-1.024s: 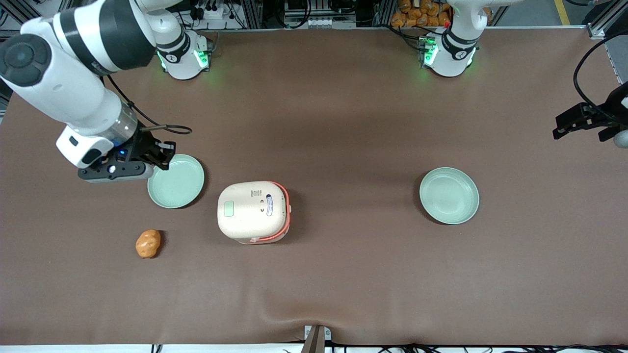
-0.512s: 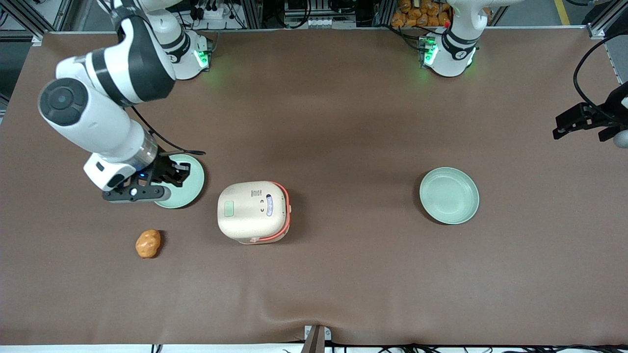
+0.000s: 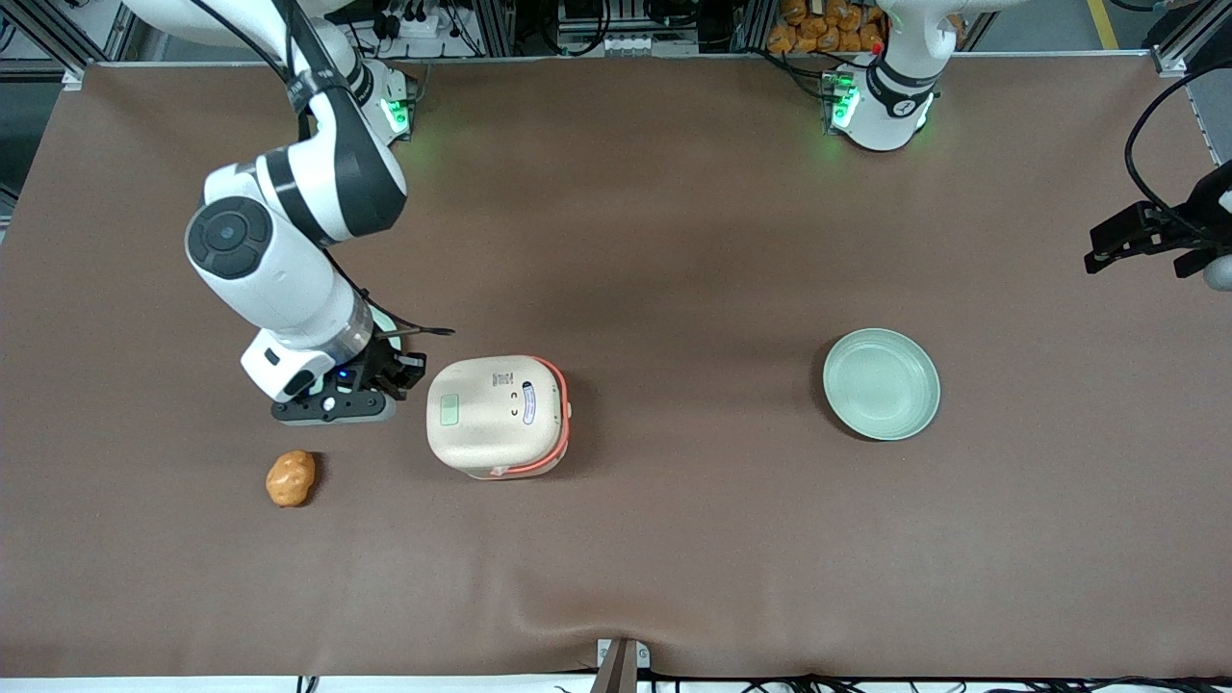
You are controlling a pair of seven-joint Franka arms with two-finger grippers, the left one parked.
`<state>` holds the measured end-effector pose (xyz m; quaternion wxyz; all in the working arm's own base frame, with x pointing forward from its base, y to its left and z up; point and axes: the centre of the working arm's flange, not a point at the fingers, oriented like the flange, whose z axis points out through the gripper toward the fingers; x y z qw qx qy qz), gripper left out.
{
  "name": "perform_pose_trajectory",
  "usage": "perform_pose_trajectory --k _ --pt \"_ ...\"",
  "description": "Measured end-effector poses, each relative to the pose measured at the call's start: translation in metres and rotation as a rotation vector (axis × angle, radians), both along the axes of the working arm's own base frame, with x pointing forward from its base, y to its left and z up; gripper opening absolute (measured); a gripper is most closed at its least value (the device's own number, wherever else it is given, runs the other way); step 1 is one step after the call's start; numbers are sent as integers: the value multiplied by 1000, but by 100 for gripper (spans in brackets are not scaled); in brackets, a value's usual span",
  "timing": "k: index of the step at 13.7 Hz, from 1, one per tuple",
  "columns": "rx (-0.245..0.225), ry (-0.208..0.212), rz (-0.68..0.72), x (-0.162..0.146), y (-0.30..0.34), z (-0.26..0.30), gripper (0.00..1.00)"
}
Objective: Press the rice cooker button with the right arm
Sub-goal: 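Position the closed right gripper over the cooker's green lid button, then press down on the green button with the right gripper fingertips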
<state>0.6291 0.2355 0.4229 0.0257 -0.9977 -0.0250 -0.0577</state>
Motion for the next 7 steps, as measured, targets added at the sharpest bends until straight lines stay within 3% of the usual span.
perform_pose_trajectory --k 3,7 --pt "6 -15 15 5 15 -20 1" --pt "3 -5 44 1 38 -33 1"
